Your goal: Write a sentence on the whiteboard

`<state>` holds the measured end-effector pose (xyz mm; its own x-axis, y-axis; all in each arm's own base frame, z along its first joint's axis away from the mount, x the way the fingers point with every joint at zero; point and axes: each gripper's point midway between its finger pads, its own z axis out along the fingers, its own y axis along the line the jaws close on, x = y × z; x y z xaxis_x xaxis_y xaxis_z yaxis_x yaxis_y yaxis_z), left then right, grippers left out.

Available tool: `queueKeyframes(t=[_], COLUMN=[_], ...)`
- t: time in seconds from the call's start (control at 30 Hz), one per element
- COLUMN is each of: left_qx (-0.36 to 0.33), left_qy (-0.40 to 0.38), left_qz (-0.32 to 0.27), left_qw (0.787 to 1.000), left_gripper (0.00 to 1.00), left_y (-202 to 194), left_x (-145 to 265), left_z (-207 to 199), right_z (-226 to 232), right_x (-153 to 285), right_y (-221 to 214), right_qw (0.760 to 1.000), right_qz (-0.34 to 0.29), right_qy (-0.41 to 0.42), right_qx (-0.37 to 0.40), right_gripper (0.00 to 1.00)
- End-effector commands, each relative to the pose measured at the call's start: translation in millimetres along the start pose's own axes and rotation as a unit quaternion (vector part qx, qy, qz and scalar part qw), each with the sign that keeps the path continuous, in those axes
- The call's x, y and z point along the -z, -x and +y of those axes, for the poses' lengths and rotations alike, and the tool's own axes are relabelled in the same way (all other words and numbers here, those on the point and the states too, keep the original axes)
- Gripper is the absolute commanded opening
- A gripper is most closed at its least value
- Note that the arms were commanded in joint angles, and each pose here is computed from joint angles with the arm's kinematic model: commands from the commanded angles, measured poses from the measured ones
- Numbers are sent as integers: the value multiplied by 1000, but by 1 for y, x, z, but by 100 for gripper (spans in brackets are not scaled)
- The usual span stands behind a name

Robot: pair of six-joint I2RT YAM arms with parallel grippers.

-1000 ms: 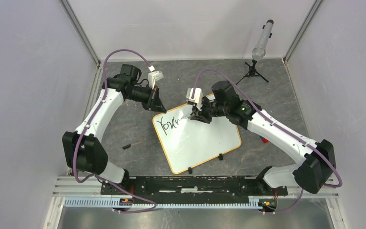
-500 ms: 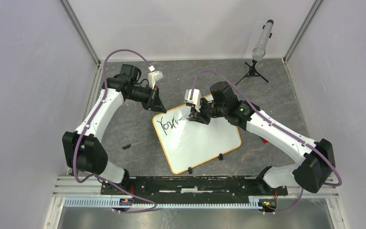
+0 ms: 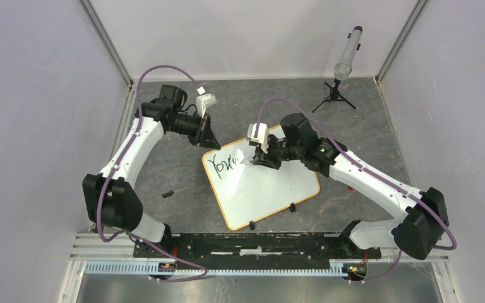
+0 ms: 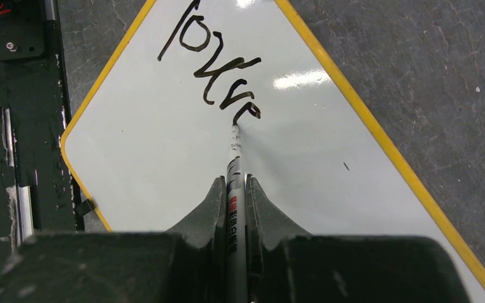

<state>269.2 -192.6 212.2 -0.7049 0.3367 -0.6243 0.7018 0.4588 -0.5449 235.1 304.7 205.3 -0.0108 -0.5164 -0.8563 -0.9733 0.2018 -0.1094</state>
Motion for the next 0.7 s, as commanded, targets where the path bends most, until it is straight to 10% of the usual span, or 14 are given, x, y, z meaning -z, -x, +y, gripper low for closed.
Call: queueKeyframes(t=[0.0,0.67], left_qx=[-3,-9], left_qy=[-28,-22], left_qz=[18,26], left_qw=[999,999], left_gripper=[2,2], left_y=[-6,-9], left_x=[-6,-7], left_z=[-15,-14], right_z=[-5,-17], right_x=[6,28], right_y=[-1,39], right_qw=[1000,999], right_qz=[3,-24], right_qy=[-21,-24], right_qx=[7,30], right_gripper=[0,0])
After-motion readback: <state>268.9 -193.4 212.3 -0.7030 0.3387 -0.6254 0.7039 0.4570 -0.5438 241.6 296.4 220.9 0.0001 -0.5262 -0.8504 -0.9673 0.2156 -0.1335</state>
